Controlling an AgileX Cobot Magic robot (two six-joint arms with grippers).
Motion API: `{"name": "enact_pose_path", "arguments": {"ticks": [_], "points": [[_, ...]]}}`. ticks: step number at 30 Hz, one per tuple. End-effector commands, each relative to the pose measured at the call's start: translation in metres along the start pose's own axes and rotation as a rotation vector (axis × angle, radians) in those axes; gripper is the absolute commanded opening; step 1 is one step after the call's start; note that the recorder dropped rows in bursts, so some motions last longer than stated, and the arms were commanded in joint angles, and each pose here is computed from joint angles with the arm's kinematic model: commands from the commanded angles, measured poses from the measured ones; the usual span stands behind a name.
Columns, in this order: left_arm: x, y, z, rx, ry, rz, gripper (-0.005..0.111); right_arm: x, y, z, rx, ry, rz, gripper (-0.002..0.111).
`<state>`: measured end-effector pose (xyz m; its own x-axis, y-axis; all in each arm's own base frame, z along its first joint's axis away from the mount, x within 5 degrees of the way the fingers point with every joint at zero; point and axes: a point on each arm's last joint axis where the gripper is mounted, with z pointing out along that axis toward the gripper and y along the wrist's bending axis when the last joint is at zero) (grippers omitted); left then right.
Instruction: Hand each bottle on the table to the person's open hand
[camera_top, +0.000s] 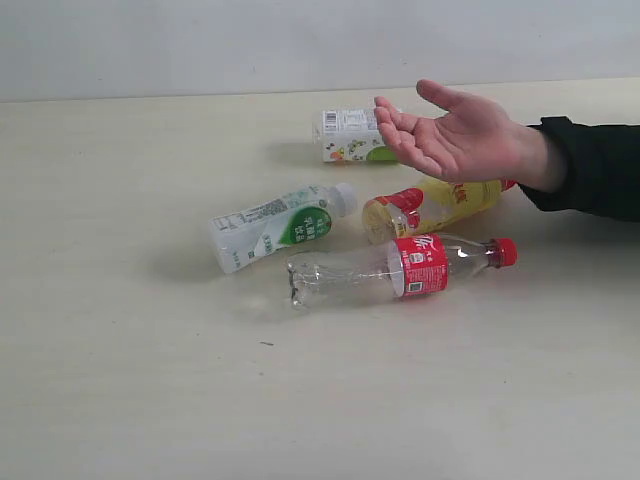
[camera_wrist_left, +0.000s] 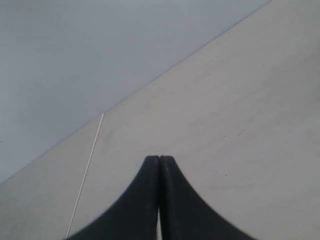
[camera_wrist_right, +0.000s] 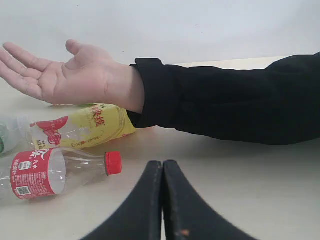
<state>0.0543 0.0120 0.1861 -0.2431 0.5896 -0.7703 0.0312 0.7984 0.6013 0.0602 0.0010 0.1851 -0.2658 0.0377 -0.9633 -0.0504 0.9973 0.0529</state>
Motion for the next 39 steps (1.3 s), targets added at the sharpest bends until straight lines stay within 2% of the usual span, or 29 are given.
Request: {"name": "enact_pose_path", "arguments": {"ticks": [1, 24, 26, 39], "points": [[-0.0014, 0.0002, -0.0005, -0.001, -0.019, -0.004, 0.000, 0.0007, 0.0000, 0.0007, 0.001, -0.003, -0.004, 0.000], [-0.0014, 0.0002, -0.0005, -0.001, -0.019, -0.004, 0.000, 0.0007, 0.0000, 0.0007, 0.001, -0.003, -0.004, 0.000], [-0.0014, 0.0011, -0.0005, -0.012, -0.019, 0.054, 0.000, 0.0007, 0.0000, 0.0007, 0.001, -0.003, -0.004, 0.000], [-0.0033, 0.0017, -0.0006, -0.019, -0.040, 0.064, 0.000, 0.0007, 0.0000, 0.0007, 0.001, -0.003, -0.004, 0.000]]}}
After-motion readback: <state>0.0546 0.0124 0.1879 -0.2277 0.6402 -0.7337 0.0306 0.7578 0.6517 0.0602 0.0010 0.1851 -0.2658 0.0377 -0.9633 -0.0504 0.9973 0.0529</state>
